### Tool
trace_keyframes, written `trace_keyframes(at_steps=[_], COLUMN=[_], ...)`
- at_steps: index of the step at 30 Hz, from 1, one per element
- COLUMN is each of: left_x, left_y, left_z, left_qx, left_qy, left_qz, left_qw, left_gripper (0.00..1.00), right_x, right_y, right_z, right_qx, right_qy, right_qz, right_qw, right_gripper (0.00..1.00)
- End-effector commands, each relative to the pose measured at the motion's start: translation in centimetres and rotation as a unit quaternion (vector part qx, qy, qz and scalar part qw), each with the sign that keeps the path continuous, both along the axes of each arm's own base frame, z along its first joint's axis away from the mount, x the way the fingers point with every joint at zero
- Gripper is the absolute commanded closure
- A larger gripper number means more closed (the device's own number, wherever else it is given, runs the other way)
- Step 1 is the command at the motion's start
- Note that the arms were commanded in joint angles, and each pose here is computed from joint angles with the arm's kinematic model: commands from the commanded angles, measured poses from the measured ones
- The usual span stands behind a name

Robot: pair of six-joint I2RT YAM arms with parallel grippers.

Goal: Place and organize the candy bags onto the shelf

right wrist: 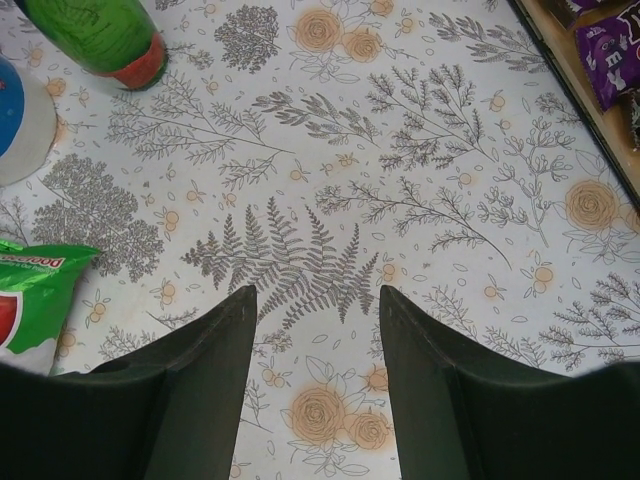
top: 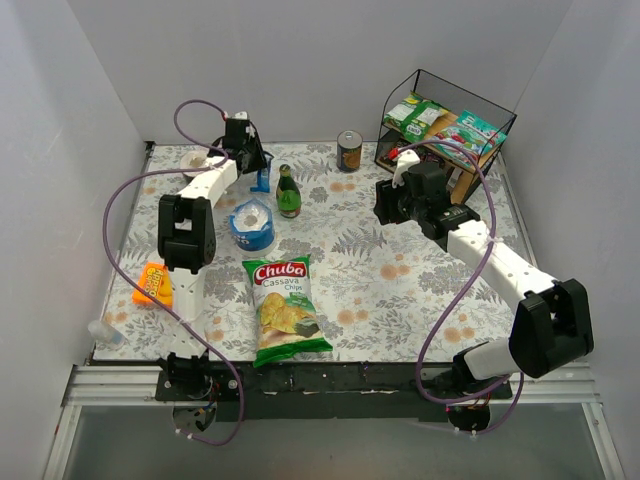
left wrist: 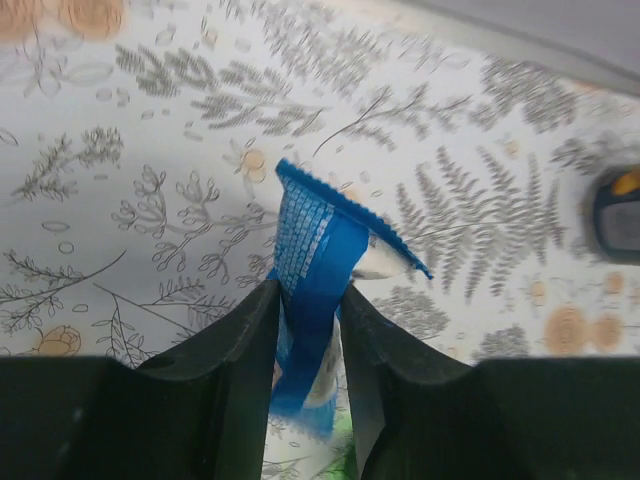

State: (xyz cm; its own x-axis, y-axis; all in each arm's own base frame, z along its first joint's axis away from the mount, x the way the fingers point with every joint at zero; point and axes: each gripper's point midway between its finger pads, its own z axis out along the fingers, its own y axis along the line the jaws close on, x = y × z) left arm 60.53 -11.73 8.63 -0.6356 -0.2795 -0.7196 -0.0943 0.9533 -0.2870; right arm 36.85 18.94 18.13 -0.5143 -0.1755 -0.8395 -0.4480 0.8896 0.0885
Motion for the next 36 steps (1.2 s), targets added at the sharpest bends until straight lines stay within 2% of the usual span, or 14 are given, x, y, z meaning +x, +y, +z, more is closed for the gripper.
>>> trace_keyframes(at_steps=[1, 7, 10, 11, 12, 13, 15, 19, 22, 29, 36], left_x=[0.8, -0.9, -1.8, -2.0, -2.0, -2.0, -1.5, -0.5, 0.6, 3.0, 3.2], left_y=[-1.2, -3.3, -4.3, -4.3, -4.4, -4.4, -3.9, -2.9, -1.7, -2.1, -1.5], left_z=[15.6, 21.9, 22.9, 22.9, 22.3, 22.1, 20.1, 15.7, 12.8, 6.9, 1.1], left_qx=[-0.036, -0.070, -0.079, -0.084, -0.084, -0.083, -0.076, -0.054, -0.028, -0.009, 0.020], left_qy=[-0.148, -0.198, -0.204, -0.202, -0.198, -0.196, -0.174, -0.136, -0.118, -0.087, -0.044], left_qz=[-0.007, -0.051, -0.063, -0.063, -0.066, -0.064, -0.047, -0.009, 0.028, 0.022, 0.036], left_qw=[0.988, 0.976, 0.974, 0.974, 0.974, 0.975, 0.981, 0.989, 0.992, 0.996, 0.998], left_gripper=[0.68, 0.66, 0.61, 0.59, 0.50, 0.47, 0.33, 0.16, 0.09, 0.05, 0.02], right_x=[0.5, 0.4, 0.3, 0.3, 0.3, 0.2, 0.1, 0.1, 0.1, 0.5, 0.8], right_y=[-0.1, -0.1, -0.1, 0.0, 0.0, 0.0, -0.1, -0.1, -0.3, -1.0, -1.8], right_z=[2.4, 3.2, 3.5, 3.5, 3.7, 3.6, 3.7, 3.7, 3.6, 3.2, 2.8], right_qx=[0.020, 0.027, 0.032, 0.033, 0.034, 0.034, 0.035, 0.034, 0.031, 0.022, 0.021], right_qy=[-0.037, -0.044, -0.047, -0.046, -0.049, -0.047, -0.047, -0.049, -0.048, -0.047, -0.042], right_qz=[-0.006, -0.006, -0.005, -0.004, -0.003, -0.004, -0.004, -0.002, -0.006, -0.015, -0.026], right_qw=[0.999, 0.999, 0.998, 0.998, 0.998, 0.998, 0.998, 0.998, 0.998, 0.999, 0.999], right_gripper=[0.41, 0.41, 0.41, 0.41, 0.41, 0.41, 0.41, 0.41, 0.41, 0.41, 0.41])
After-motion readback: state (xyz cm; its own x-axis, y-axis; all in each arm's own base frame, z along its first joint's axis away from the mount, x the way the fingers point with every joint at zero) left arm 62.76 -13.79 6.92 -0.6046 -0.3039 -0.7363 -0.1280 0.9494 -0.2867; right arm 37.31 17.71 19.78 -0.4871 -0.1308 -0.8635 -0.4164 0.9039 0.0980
